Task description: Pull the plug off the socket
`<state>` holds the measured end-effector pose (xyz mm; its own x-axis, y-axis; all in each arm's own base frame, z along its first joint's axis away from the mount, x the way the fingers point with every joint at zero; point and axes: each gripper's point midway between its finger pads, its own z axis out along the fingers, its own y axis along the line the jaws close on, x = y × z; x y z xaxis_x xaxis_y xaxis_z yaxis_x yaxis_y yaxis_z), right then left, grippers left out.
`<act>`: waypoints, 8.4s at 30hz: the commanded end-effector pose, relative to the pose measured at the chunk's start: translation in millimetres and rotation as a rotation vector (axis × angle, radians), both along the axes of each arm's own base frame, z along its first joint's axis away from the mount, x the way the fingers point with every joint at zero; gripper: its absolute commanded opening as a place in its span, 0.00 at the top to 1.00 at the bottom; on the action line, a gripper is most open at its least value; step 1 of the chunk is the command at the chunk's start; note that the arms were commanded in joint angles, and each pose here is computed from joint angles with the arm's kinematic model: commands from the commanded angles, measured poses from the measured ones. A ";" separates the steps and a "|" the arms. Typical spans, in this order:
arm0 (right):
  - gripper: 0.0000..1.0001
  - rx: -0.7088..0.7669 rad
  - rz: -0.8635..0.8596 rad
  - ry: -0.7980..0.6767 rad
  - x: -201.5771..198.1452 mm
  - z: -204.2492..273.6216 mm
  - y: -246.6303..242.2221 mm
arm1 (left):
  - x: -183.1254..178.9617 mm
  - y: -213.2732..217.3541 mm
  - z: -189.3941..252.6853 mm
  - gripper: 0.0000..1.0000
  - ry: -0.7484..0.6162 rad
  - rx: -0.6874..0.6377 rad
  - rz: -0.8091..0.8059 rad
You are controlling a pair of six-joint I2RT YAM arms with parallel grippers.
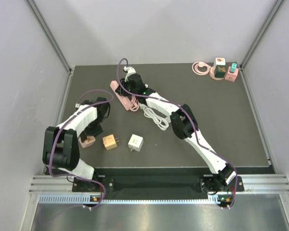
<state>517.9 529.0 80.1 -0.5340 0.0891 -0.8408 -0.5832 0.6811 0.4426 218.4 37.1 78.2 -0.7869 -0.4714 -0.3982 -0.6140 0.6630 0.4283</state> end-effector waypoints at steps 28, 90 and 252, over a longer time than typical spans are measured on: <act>0.54 0.039 -0.020 -0.064 12.3 29.5 -6.2 | 42.6 -26.8 75.6 0.02 -0.333 -0.169 -0.139; 0.00 -0.037 -1.118 0.161 -93.6 141.0 -595.8 | 180.2 -375.6 298.5 0.16 -1.230 -1.353 -1.294; 0.58 0.298 -0.707 0.361 -92.1 4.2 -516.3 | 228.6 -606.6 87.1 0.26 -1.044 -0.912 -1.569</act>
<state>422.4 -5.4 69.5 -0.4957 0.6757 -0.5456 0.2399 0.7103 0.6617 442.3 -570.2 148.9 -0.3771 -0.0738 -0.9232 0.7970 0.4820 -0.3641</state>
